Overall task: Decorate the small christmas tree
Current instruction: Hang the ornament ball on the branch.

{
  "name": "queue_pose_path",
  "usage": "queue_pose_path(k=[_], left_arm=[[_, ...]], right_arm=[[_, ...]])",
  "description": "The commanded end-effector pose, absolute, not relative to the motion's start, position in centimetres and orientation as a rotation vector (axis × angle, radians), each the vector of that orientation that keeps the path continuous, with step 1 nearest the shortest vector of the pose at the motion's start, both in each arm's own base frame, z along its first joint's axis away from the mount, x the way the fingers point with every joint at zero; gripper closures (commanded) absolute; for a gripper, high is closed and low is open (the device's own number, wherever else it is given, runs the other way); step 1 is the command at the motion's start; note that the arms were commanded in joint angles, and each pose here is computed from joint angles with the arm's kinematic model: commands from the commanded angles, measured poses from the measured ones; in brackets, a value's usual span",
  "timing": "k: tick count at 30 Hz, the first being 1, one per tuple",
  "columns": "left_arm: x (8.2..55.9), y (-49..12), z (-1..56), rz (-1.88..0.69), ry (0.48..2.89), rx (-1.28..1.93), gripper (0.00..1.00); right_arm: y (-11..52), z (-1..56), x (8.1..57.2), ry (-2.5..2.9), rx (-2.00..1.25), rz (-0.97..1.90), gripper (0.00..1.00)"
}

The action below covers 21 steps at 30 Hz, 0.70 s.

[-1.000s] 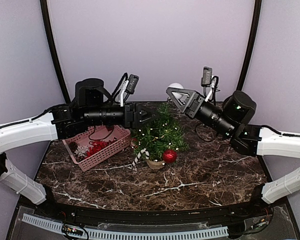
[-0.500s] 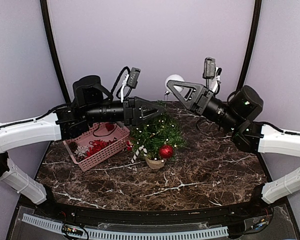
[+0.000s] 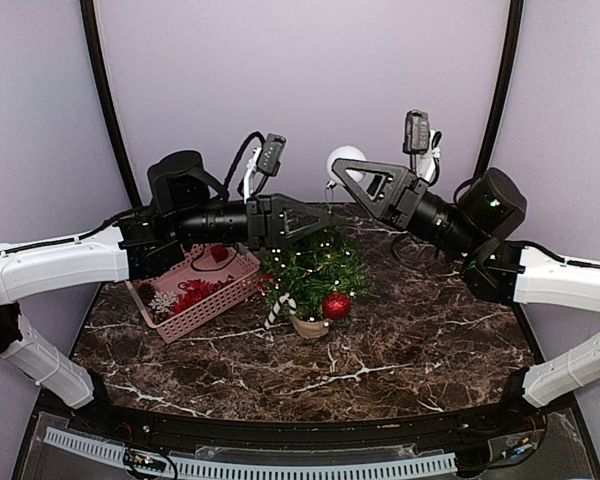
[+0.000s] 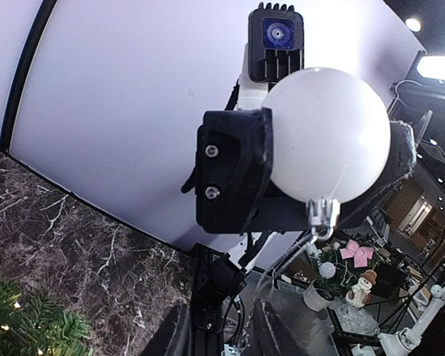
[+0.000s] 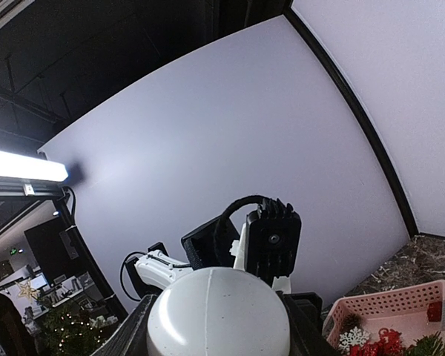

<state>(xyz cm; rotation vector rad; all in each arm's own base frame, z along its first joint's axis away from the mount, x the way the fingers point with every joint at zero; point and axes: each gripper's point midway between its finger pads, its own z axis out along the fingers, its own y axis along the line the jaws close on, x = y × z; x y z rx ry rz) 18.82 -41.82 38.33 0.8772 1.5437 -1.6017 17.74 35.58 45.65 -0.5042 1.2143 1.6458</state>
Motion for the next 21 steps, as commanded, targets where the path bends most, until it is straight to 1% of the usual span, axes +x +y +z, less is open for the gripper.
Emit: queue_pose_path(k=[1,4,7,11,17,21], left_arm=[[18.03,-41.59,40.29,-1.634,1.451,0.906,0.71],[17.93,-41.5,40.37,-1.637,1.447,0.907,0.75],[17.9,-41.42,40.44,-1.635,1.444,0.906,0.82],[17.94,-41.39,40.47,-1.635,1.445,0.903,0.87],[17.85,-41.46,40.51,-1.643,1.441,0.905,0.89],[17.9,-41.61,40.38,-1.647,1.444,0.908,0.87]], right_arm=[[34.97,47.67,17.55,1.146,-0.499,1.654,0.59],[35.02,47.61,17.71,1.152,-0.495,1.647,0.59],[35.1,47.56,17.82,1.156,-0.492,1.645,0.59],[35.24,47.36,18.05,1.165,-0.487,1.64,0.59],[35.29,47.2,18.3,1.18,-0.48,1.627,0.59],[35.34,47.01,18.47,1.191,-0.475,1.619,0.59]])
